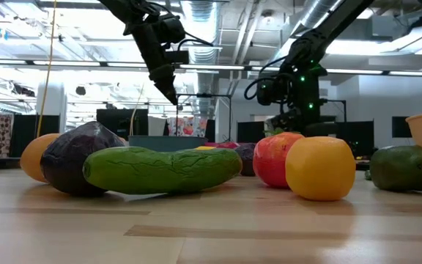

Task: Sort produce into baskets
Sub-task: Put the cucumber into the red bin, then put the green chili pepper into the blue bin, then put the red chili pepper into the blue bin

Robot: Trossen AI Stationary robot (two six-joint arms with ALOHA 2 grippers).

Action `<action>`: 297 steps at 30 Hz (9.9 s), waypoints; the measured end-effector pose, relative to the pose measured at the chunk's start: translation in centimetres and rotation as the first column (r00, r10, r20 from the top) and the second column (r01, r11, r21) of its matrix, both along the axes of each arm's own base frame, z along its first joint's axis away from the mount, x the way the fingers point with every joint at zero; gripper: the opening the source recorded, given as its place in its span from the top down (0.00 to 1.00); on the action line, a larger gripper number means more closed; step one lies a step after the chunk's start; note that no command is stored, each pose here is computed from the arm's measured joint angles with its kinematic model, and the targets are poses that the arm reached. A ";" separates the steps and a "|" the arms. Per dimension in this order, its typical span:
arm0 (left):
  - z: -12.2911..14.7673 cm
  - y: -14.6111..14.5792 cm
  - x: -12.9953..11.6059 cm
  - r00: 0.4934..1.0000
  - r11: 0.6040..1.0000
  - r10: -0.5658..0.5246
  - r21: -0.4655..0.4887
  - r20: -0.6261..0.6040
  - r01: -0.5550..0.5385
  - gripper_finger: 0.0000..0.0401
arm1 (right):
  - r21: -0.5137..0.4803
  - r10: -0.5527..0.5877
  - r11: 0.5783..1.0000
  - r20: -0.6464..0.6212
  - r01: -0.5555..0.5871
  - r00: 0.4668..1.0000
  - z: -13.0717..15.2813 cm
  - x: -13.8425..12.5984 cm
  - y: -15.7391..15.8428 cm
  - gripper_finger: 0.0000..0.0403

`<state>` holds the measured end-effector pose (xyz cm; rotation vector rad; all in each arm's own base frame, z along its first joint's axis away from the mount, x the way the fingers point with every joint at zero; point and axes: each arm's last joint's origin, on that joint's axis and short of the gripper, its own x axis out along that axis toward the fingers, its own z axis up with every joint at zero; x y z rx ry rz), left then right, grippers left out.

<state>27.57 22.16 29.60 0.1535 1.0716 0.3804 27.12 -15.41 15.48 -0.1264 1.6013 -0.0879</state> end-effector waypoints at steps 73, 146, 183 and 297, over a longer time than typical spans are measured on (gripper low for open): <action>-2.0 -9.5 -10.5 0.903 0.990 0.067 -0.143 0.425 -0.006 0.50 | -0.207 -0.157 0.936 0.479 0.285 0.864 13.2 3.5 -5.0 0.28; -5.8 -10.4 -11.7 0.834 0.995 0.070 -0.093 0.547 -0.022 0.50 | -0.133 -0.963 0.242 -0.152 0.961 0.221 1.3 -2.7 7.0 0.28; -5.8 -10.4 -11.7 0.834 0.995 0.070 -0.094 0.547 -0.022 0.50 | -0.079 -0.955 0.293 -0.075 0.953 0.287 -1.8 -2.3 12.1 0.31; -8.0 -12.3 -12.5 0.953 0.977 0.007 -0.204 0.304 0.058 0.50 | 0.264 -0.349 0.900 0.913 0.347 0.211 4.4 14.2 -2.7 0.64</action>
